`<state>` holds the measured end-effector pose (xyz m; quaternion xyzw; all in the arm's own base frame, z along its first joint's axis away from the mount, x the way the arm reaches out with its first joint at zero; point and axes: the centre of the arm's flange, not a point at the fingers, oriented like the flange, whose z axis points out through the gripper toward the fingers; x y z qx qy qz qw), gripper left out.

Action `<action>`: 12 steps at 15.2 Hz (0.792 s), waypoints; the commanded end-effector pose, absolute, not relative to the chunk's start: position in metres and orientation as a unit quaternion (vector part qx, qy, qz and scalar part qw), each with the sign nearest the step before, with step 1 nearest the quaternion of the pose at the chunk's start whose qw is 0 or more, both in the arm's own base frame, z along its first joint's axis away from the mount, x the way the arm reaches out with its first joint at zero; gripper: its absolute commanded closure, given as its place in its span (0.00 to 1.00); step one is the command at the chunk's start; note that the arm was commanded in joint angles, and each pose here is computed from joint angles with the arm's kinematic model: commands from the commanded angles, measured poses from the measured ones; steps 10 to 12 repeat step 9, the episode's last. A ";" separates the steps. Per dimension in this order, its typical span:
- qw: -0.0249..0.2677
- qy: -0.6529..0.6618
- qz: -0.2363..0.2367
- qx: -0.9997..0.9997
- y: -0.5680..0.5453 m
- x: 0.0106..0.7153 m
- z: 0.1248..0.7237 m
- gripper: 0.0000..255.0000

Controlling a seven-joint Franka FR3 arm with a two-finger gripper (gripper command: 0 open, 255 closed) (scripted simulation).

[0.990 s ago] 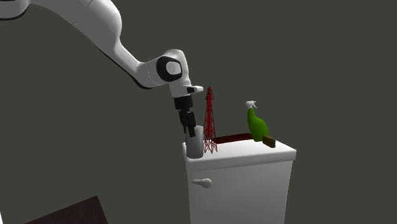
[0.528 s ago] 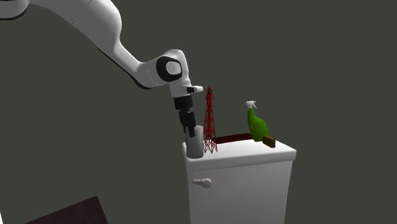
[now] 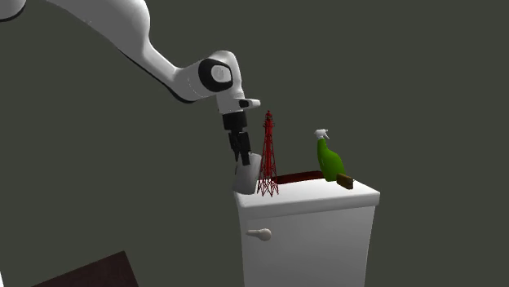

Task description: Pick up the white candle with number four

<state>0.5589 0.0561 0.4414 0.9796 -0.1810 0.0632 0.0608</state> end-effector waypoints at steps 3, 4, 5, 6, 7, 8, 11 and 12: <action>0.061 -0.181 0.063 0.980 0.055 0.559 0.464 1.00; 0.061 -0.181 0.063 0.980 0.055 0.559 0.469 1.00; 0.061 -0.181 0.063 0.980 0.055 0.559 0.474 1.00; 0.061 -0.181 0.063 0.980 0.055 0.559 0.479 1.00; 0.061 -0.181 0.063 0.980 0.055 0.559 0.485 1.00; 0.061 -0.181 0.063 0.980 0.055 0.559 0.486 1.00; 0.061 -0.181 0.063 0.980 0.055 0.559 0.486 1.00; 0.061 -0.181 0.063 0.980 0.055 0.559 0.486 1.00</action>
